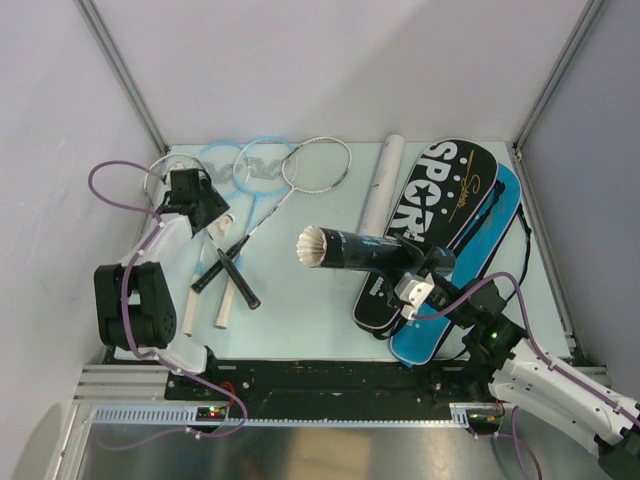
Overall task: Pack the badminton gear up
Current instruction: Pick up the shuttlecock at the center of the board.
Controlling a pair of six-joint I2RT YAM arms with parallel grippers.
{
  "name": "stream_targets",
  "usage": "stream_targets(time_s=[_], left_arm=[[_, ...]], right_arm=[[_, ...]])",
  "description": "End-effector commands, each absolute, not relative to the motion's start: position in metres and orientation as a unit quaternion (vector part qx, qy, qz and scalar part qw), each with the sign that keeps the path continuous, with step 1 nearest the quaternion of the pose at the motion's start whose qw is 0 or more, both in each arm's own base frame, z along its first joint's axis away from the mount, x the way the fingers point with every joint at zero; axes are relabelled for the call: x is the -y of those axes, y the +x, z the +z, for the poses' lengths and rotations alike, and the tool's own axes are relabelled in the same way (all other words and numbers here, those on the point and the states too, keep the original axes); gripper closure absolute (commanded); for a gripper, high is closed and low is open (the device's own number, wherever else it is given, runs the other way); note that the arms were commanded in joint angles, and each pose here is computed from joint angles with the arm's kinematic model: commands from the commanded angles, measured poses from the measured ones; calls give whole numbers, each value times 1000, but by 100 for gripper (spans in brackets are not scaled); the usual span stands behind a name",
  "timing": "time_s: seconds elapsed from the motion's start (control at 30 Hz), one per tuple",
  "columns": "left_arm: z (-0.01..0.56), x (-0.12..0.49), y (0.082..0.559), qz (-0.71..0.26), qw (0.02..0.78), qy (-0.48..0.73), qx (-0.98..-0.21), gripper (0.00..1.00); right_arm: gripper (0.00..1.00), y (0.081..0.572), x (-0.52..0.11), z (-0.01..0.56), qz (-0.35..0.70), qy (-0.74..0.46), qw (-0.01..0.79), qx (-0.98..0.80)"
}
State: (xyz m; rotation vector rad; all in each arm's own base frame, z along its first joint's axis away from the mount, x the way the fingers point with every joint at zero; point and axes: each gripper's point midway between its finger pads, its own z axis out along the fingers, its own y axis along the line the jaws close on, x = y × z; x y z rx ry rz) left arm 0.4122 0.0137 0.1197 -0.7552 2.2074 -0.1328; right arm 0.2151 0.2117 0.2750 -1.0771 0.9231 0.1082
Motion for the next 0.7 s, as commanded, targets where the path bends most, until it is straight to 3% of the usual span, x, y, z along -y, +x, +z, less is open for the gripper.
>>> stream_targets(time_s=[0.0, 0.4, 0.67], left_arm=[[127, -44, 442, -53, 444, -346, -825, 31], [85, -39, 456, -107, 415, -365, -827, 36], [74, -36, 461, -118, 408, -375, -824, 50]], right_arm=[[64, 208, -211, 305, 55, -476, 785, -394], [64, 213, -216, 295, 45, -488, 774, -402], [63, 210, -216, 293, 48, -493, 770, -402]])
